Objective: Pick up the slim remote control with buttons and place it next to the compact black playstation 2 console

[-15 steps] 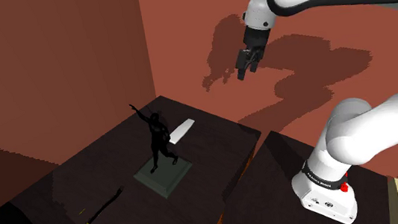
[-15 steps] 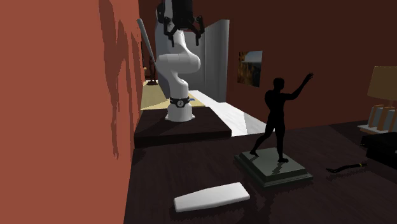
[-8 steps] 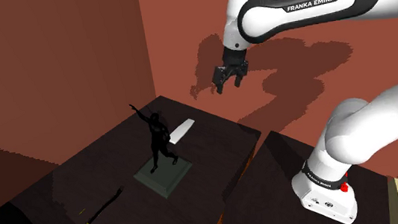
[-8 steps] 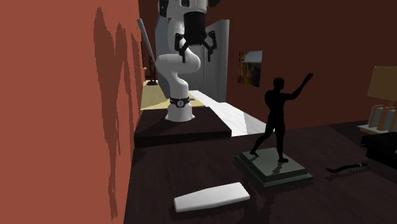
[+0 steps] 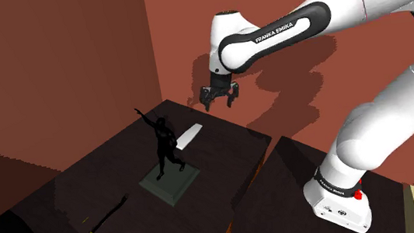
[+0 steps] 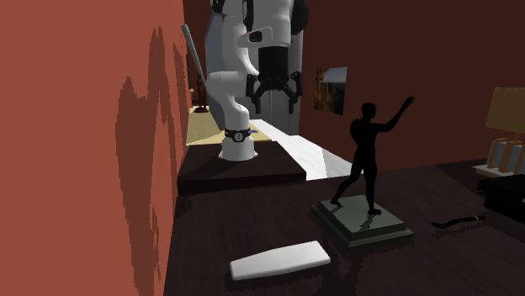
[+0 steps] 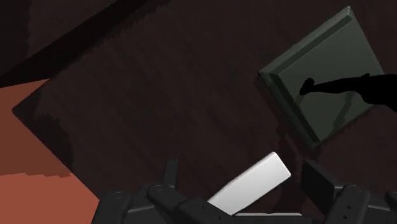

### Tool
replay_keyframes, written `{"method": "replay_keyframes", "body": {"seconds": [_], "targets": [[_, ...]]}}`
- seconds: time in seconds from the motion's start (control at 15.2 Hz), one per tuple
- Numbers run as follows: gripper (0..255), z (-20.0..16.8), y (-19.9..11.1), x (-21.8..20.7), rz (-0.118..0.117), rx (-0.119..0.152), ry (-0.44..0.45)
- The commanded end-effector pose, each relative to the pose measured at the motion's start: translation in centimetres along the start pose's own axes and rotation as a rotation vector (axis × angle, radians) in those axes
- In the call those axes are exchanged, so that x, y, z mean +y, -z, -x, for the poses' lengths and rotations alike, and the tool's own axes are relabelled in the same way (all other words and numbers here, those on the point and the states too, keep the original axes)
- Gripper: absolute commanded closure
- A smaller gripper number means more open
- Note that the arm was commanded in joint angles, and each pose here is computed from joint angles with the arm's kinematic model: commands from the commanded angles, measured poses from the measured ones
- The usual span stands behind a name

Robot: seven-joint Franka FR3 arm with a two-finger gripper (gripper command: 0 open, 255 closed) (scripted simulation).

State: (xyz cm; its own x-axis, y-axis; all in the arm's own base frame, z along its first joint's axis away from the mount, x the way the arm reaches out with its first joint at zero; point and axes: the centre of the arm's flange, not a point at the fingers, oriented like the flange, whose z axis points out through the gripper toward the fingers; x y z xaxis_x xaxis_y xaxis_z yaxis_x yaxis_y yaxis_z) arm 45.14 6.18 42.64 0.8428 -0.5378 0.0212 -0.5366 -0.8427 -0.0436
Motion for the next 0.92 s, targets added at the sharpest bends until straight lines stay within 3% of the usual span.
{"method": "replay_keyframes", "body": {"seconds": [0.0, 0.86], "targets": [[0, -1.2, -1.8, -1.6, 0.003, 0.0, -0.077], [0, -11.0, -15.0, -7.2, 0.031, -0.006, -0.541]]}}
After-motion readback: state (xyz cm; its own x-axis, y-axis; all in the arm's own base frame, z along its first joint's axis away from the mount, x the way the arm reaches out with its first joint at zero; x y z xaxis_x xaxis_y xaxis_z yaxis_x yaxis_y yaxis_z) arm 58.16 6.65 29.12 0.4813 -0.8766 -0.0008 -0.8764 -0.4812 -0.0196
